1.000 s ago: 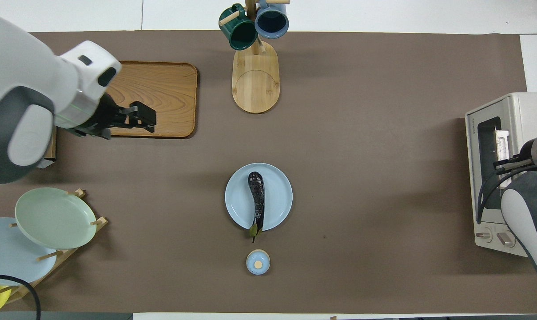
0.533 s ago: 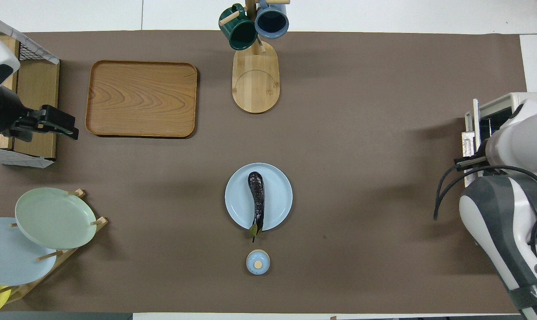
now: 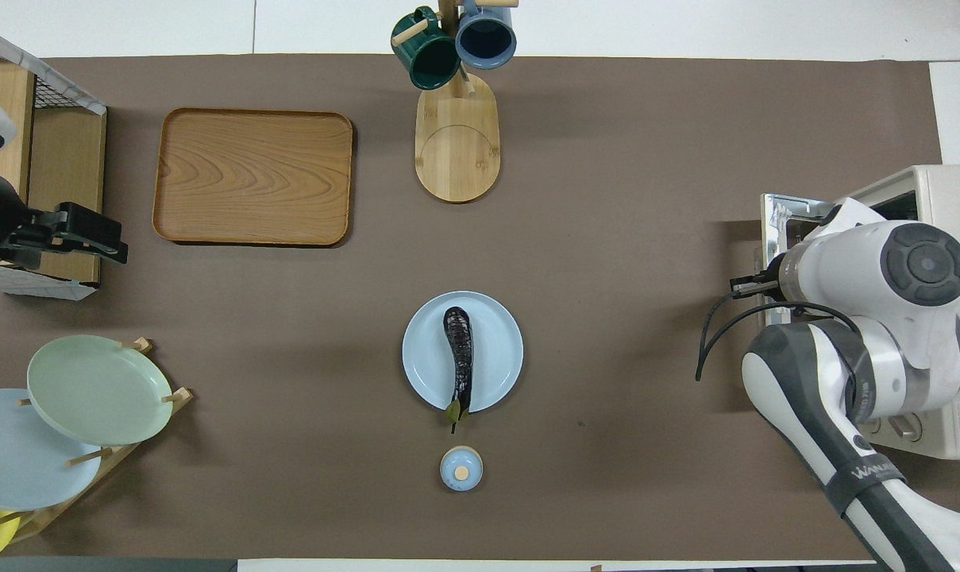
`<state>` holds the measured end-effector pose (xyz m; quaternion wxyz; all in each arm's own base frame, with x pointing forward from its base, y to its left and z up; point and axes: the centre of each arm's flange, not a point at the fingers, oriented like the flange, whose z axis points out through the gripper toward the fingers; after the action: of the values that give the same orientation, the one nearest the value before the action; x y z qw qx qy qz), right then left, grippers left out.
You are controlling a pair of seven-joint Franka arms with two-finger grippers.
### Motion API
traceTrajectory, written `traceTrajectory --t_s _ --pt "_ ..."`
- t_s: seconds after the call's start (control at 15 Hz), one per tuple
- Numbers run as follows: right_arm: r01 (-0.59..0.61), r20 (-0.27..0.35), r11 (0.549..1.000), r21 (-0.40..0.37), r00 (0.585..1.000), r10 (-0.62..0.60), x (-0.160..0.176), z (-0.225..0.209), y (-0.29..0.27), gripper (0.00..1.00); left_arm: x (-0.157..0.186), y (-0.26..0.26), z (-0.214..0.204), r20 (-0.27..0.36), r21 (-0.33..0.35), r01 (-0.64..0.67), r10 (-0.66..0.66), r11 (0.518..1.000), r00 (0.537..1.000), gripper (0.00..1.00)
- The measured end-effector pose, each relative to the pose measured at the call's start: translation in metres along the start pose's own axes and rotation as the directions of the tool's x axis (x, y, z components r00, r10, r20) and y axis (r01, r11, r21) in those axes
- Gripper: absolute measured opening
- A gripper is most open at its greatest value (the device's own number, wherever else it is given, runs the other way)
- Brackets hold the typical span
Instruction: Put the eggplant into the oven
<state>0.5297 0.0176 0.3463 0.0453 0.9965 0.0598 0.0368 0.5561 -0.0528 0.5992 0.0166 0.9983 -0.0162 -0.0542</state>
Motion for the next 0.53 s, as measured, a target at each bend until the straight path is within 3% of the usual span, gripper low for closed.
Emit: traceTrajectory --t_s 0.2,0.53 --pt "-0.064 0.016 0.997 0.050 0.998 0.063 0.001 0.028 0.001 0.01 -0.007 0.003 -0.009 -0.011 0.003 0.000 0.000 1.000 1.000 1.00" --pt "-0.074 0.030 0.996 0.055 0.997 0.072 0.004 0.047 -0.001 0.01 -0.025 0.009 -0.007 0.028 0.015 -0.004 0.004 1.000 1.000 1.00"
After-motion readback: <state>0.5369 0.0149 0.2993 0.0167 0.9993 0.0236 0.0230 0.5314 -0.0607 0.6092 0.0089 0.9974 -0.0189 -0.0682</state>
